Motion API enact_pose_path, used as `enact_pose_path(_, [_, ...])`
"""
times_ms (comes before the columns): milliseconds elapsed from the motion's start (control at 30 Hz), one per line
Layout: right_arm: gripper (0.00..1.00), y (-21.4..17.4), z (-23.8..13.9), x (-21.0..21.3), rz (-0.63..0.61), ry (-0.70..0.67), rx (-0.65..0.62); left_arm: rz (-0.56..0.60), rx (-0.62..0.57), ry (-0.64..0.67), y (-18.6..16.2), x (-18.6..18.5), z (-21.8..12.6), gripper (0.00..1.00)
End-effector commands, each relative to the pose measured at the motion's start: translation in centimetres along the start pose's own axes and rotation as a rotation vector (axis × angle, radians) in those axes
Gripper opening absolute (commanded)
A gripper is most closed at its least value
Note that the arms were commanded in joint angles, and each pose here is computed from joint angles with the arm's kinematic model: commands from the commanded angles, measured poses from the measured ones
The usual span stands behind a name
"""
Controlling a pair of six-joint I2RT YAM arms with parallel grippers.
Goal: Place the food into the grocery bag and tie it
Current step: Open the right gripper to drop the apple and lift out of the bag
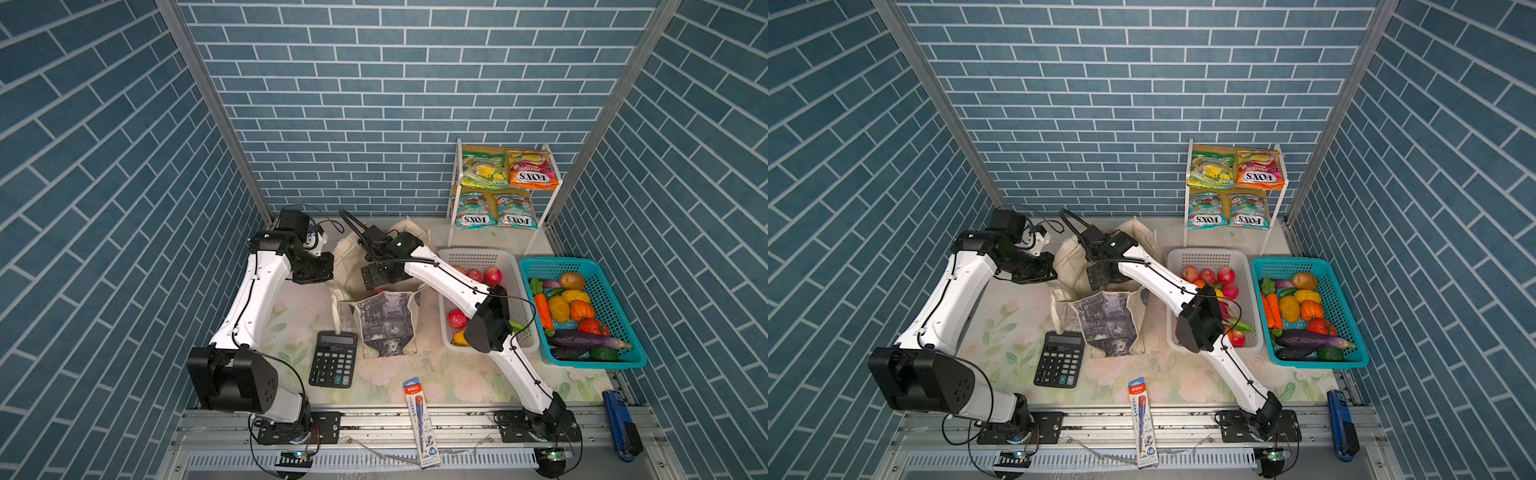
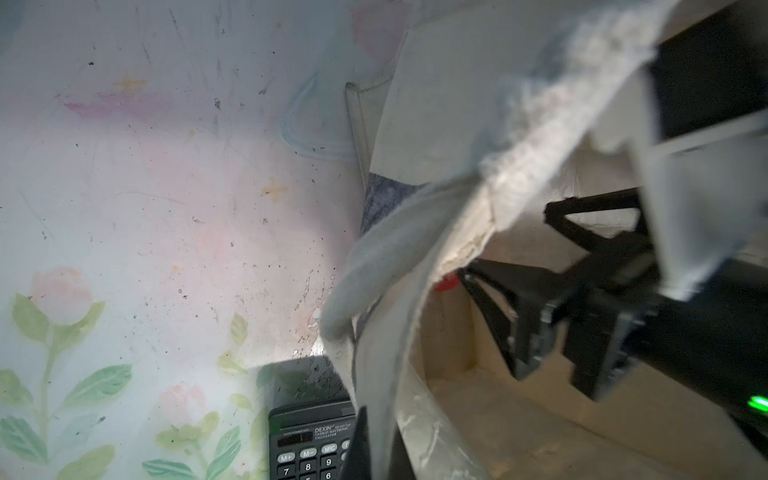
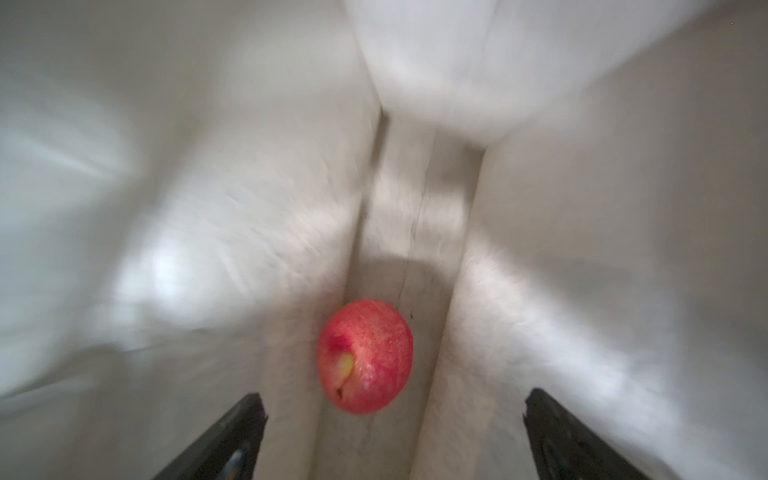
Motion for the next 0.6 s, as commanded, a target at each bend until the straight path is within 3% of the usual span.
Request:
enact_pose_path(0, [0.97,3.9,-12.0,-0.5,0.009,0.053,-0.256,0.027,-0.04,-0.023,0.1,-0.9,-1.4,0.0])
enact_pose_path(167, [0.91,5.2,-23.0,-3.1,0.127,0.1,-0.483,0.033,-0.057,-0.023,-0.3,-1.1,-2.0,0.0])
enact_pose_path(300, [0.88,3.3,-28.0,-7.0,0.215,0.031,-0.551,0.036,-0.064,-0.027,-0.4,-1.2,-2.2,0.0])
enact_pose_path(433, [0.88,-0.6,-28.1,-11.3,0.279,-0.131,-0.507,0.051,-0.067,-0.024,-0.4,-1.5,-2.2,0.0])
enact_pose_path(567, [0.88,-5.1,-25.4,-14.1,0.33,-0.212,-0.372,0.061,-0.09,-0.027,-0.4,-1.8,-2.6,0.0])
Point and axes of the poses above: each gripper's point midway between its finger pads, its own z axis out along the fingers, its own x axis along the line the jaws close on, y = z × x, the point moved 3 cm from there along -z, back along the fingers, and after that the axes turned 2 degrees about z, right-handed, at the moved point
